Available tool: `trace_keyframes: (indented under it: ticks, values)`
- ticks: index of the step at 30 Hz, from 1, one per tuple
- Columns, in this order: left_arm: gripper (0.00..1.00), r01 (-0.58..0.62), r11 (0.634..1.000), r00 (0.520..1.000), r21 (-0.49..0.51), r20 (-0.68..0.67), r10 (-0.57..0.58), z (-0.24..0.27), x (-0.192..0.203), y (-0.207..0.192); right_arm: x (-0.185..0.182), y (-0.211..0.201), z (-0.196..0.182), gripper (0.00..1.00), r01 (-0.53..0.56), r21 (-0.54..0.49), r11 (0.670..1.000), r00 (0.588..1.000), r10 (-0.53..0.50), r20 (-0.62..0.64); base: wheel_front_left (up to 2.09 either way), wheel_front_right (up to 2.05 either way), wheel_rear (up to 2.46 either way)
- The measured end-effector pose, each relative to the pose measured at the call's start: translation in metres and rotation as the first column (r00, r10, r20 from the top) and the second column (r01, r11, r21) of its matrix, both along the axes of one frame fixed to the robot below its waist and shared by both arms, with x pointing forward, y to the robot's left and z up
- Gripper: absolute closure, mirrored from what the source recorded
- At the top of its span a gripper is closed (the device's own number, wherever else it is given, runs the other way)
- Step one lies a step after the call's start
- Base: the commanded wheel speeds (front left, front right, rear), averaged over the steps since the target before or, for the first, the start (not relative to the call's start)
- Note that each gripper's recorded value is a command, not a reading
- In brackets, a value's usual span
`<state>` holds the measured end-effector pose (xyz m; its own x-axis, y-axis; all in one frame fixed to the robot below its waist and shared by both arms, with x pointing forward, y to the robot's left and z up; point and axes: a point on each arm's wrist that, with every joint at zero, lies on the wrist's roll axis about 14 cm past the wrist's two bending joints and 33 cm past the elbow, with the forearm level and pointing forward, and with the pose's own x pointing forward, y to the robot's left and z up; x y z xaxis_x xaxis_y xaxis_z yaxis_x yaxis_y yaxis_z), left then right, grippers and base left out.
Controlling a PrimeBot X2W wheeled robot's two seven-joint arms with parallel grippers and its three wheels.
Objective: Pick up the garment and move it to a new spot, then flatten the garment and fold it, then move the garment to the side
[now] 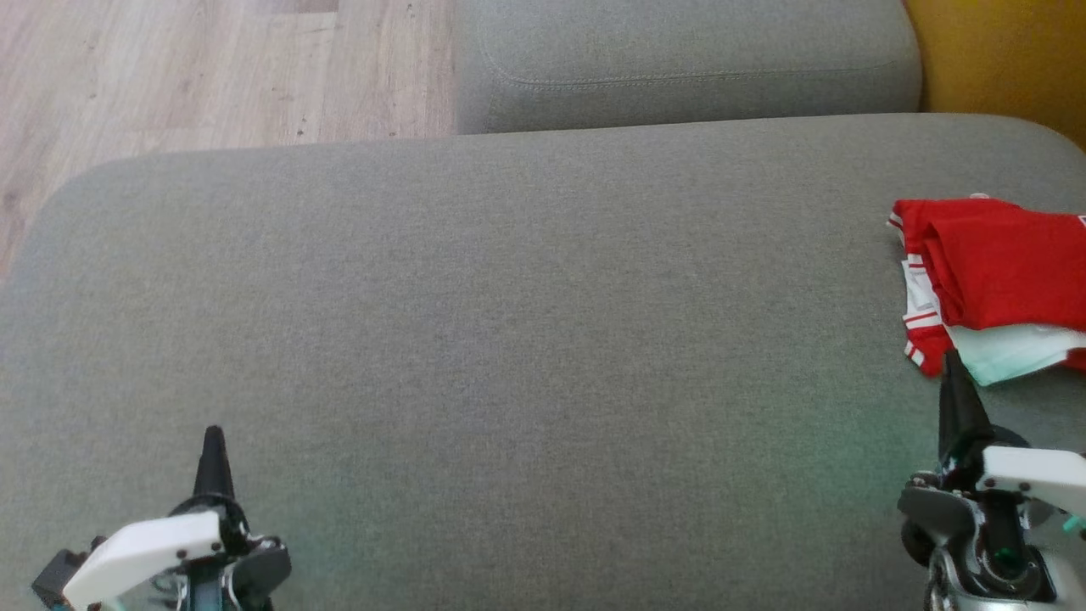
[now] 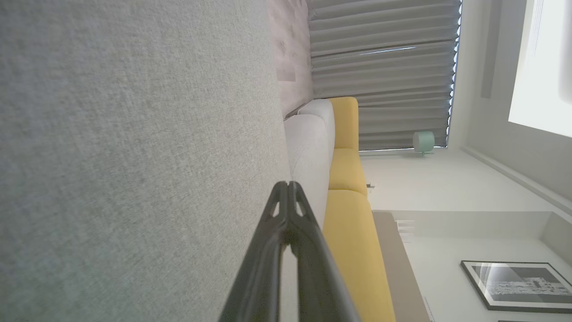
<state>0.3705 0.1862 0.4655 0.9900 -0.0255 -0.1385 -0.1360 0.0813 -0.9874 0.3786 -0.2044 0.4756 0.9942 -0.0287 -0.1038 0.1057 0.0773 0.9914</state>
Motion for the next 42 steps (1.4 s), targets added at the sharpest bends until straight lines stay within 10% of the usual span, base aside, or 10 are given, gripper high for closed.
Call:
trace_keyframes:
  ticks: [42]
  values:
    - [1.0,-0.002,0.996,0.999,-0.084,0.035,0.005,0.0092,0.0035,0.0003,0.0018,-0.0024,0.0093,1.0,0.005,0.083,0.997,0.999,-0.008,0.036,0.0,0.0,0.0]
